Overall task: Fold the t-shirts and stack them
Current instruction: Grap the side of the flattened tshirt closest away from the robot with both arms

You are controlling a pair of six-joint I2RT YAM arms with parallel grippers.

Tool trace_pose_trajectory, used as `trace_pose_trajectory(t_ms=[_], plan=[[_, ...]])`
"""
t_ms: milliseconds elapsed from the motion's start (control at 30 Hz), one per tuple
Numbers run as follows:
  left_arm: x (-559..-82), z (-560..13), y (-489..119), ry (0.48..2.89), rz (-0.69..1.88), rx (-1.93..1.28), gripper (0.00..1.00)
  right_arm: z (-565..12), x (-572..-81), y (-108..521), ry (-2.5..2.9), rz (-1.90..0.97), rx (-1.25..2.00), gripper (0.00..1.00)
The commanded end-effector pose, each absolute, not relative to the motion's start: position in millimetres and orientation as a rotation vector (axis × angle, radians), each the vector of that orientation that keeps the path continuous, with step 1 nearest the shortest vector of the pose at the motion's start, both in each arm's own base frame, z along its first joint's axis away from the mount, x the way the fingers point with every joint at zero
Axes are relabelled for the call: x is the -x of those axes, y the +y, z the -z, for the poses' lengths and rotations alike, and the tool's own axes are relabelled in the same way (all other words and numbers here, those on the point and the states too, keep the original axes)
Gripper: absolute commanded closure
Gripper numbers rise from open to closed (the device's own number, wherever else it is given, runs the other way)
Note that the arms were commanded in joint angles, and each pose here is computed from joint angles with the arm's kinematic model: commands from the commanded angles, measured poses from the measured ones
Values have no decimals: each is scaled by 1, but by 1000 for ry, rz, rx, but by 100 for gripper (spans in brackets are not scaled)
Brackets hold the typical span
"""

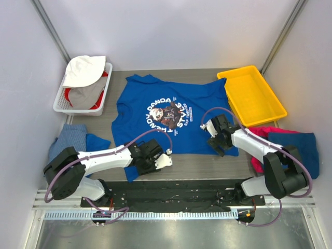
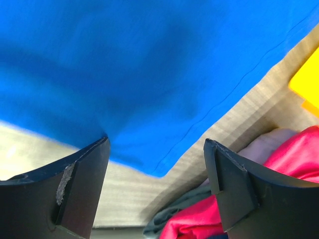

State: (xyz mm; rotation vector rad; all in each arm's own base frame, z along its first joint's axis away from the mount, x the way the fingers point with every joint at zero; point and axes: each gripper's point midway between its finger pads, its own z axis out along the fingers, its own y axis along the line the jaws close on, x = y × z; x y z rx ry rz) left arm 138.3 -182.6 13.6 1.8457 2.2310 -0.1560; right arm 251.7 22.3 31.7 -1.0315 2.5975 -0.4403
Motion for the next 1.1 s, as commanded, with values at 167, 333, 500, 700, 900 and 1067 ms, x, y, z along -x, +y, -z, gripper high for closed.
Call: trace_pose_trajectory(t_ms=[167, 333, 500, 700, 900, 1067], plan=[[-154, -9, -166, 2219, -3, -1809, 65, -74, -239, 39, 2514, 265, 1019, 15], [-156, -11, -168, 2216, -6, -1799, 66, -86, -230, 37, 2528, 252, 1050, 15], [-156, -12, -169, 2215, -5, -1798, 67, -73, -216, 23, 2541, 323, 1146, 16], [-158, -12, -168, 2207, -12, -1795, 68, -62, -205, 20, 2555, 313, 1238, 19], [-159, -13, -170, 2205, -17, -1792, 69, -49, -201, 20, 2556, 295, 1326, 21], [-159, -13, -168, 2201, -23, -1799, 69, -40, -200, 23, 2548, 255, 1392, 22]])
